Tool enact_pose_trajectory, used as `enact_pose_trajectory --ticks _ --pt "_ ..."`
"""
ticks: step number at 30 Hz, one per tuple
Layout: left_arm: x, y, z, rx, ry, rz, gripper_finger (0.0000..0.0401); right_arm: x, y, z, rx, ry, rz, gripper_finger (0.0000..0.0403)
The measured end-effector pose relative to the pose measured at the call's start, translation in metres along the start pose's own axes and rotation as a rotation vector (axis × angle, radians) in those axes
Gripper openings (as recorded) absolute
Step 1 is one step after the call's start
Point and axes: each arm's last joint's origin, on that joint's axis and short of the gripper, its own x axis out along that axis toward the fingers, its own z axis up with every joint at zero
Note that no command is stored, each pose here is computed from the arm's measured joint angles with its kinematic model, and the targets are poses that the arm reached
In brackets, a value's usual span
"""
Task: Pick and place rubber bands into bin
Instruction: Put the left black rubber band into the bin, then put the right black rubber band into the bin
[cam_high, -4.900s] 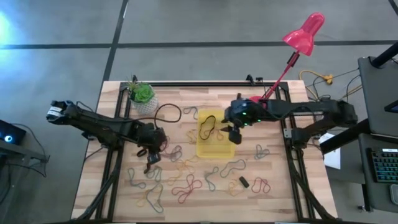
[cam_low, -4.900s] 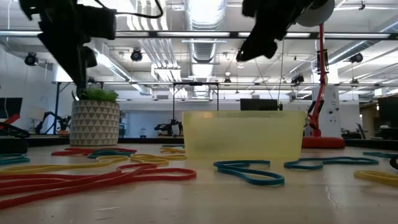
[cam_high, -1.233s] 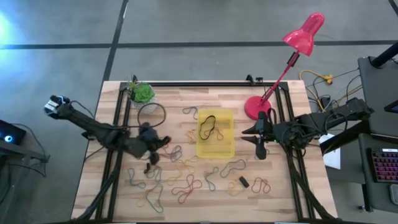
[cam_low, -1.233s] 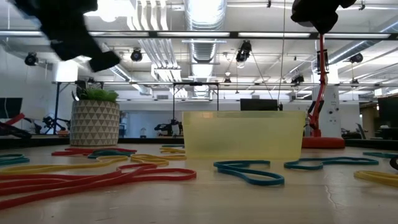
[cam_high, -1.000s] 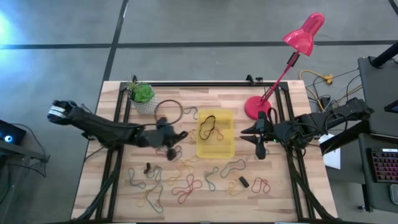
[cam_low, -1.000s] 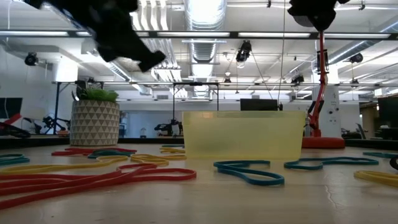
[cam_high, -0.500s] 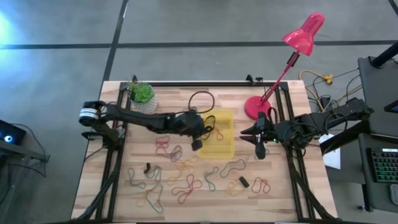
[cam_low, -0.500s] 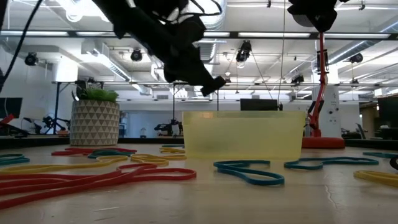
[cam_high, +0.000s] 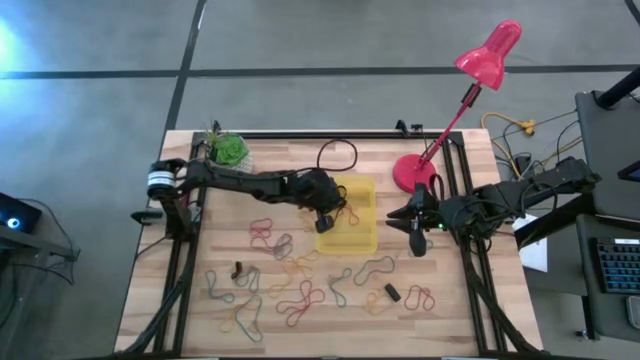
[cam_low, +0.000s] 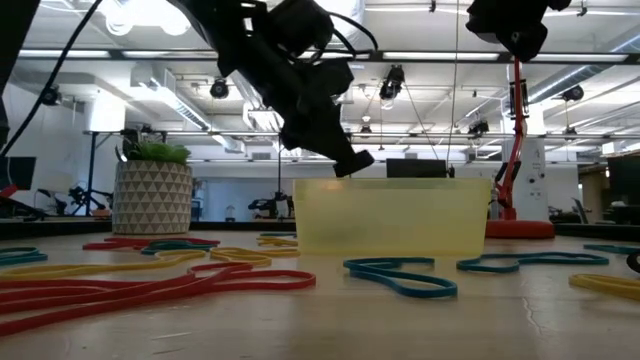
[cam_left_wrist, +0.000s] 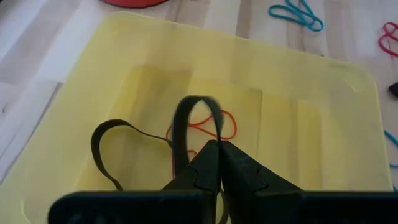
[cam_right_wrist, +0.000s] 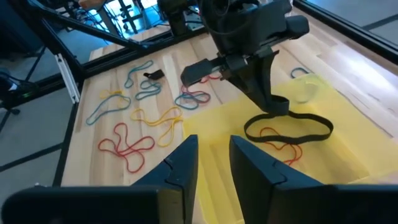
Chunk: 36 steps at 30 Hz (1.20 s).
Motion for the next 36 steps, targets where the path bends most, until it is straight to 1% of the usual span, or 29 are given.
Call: enact_pose_trajectory --ticks 3,7,10,12,16,19,23,27,29,31,36 --pt "-0.004 0.000 0.002 0.017 -0.012 0.000 0.0012 0.000 0.000 0.000 0.006 0.002 -0.001 0.0092" --pt "-0.008 0.001 0.004 0.018 -0.022 -0.001 0.0042 0.000 0.001 -0.001 0.022 0.024 0.027 0.0100" --pt "-0.013 0.001 0.006 0.028 -0.034 -0.004 0.0062 -0.001 0.001 -0.006 0.034 0.085 0.054 0.0104" --pt "-0.016 0.000 0.007 0.043 -0.038 -0.027 0.0071 -0.002 0.002 -0.012 0.056 0.133 0.060 0.0105" --pt "-0.033 -0.005 0.009 0.044 -0.024 -0.110 0.0077 -0.005 0.012 -0.033 0.107 0.257 0.110 0.0100" --pt "-0.050 -0.011 0.009 0.053 -0.015 -0.132 0.0077 -0.004 0.024 -0.055 0.141 0.317 0.154 0.0094" --pt "-0.076 -0.018 0.008 0.069 -0.039 -0.152 0.0077 0.002 0.041 -0.090 0.179 0.397 0.171 0.0087" --pt "-0.101 -0.023 0.009 0.080 -0.089 -0.169 0.0077 0.012 0.056 -0.119 0.192 0.447 0.136 0.0081" --pt "-0.111 -0.024 0.008 0.083 -0.121 -0.172 0.0077 0.018 0.059 -0.130 0.194 0.456 0.082 0.0079" --pt "-0.120 -0.024 0.004 0.062 -0.129 -0.157 0.0077 0.025 0.061 -0.139 0.213 0.460 0.022 0.0082" --pt "-0.134 -0.021 -0.005 0.031 -0.154 -0.133 0.0077 0.041 0.069 -0.153 0.235 0.496 -0.041 0.0112"
